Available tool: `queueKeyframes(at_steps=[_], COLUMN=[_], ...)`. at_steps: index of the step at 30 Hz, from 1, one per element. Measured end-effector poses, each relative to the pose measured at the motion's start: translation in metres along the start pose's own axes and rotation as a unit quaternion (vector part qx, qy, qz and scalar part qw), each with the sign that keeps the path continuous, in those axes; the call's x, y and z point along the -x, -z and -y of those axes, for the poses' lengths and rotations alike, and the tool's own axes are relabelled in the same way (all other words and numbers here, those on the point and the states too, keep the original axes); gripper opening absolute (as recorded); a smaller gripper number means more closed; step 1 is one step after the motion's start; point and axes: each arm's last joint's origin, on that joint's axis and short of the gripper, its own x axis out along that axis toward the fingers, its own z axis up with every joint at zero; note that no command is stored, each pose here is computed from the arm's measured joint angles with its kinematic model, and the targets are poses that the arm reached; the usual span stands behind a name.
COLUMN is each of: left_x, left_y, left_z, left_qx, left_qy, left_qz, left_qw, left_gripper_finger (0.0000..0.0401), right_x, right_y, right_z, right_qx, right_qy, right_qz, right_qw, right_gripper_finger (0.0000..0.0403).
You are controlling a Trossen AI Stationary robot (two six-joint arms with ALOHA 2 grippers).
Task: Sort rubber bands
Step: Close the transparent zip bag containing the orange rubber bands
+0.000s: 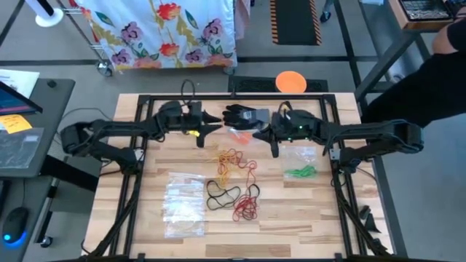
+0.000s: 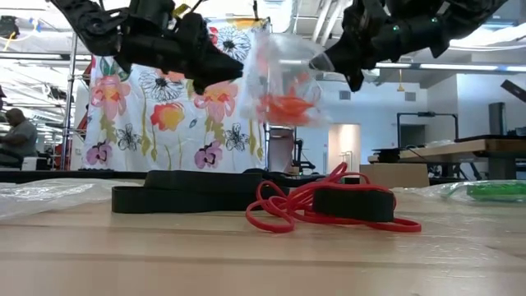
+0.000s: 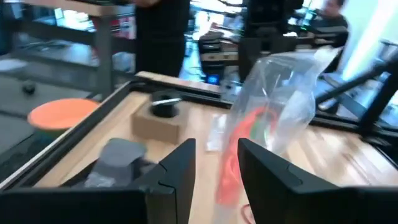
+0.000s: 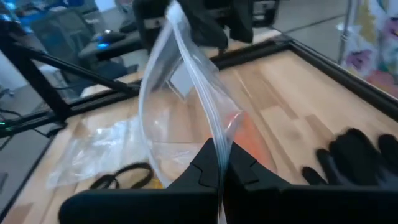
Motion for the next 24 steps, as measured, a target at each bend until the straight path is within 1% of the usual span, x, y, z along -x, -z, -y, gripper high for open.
queueKeyframes(at_steps=[4, 8, 11, 13, 16, 18, 22, 24], left_x=[-0.002, 0.001, 0.005, 0.008, 0.009, 0.007, -0.001, -0.007], left_y=[-0.001, -0.006, -0.012, -0.015, -0.016, -0.014, -0.002, 0.004], left_z=[0.005, 0.008, 0.010, 0.012, 0.013, 0.012, 0.011, 0.011], left_qx=[-0.013, 0.025, 0.029, 0.054, 0.114, 0.128, 0.126, 0.143], left_qy=[0.009, 0.012, 0.014, 0.029, 0.033, 0.010, -0.044, -0.058], left_qz=[0.000, 0.013, 0.024, 0.025, 0.028, 0.027, 0.003, 0.000], left_qw=[1.000, 1.000, 0.999, 0.998, 0.993, 0.991, 0.991, 0.988], left_gripper_finger=[0.0134, 0.0165, 0.0186, 0.0195, 0.0200, 0.0201, 0.0201, 0.0201], right_x=[-0.001, 0.003, 0.006, 0.006, 0.006, 0.005, 0.005, 0.005], right_y=[-0.001, -0.007, -0.008, -0.007, -0.006, -0.005, -0.005, -0.005], right_z=[-0.004, -0.005, -0.006, -0.006, -0.006, -0.005, -0.005, -0.005], right_qx=[0.004, 0.016, 0.020, 0.019, 0.018, 0.018, 0.023, 0.030], right_qy=[-0.008, -0.007, -0.006, -0.005, -0.003, -0.002, -0.001, 0.000], right_qz=[0.010, 0.027, 0.027, 0.022, 0.019, 0.015, 0.013, 0.013], right_qw=[1.000, 0.999, 0.999, 1.000, 1.000, 1.000, 1.000, 0.999], right_gripper_finger=[0.0000, 0.0006, 0.0016, 0.0022, 0.0028, 0.0031, 0.0031, 0.0031])
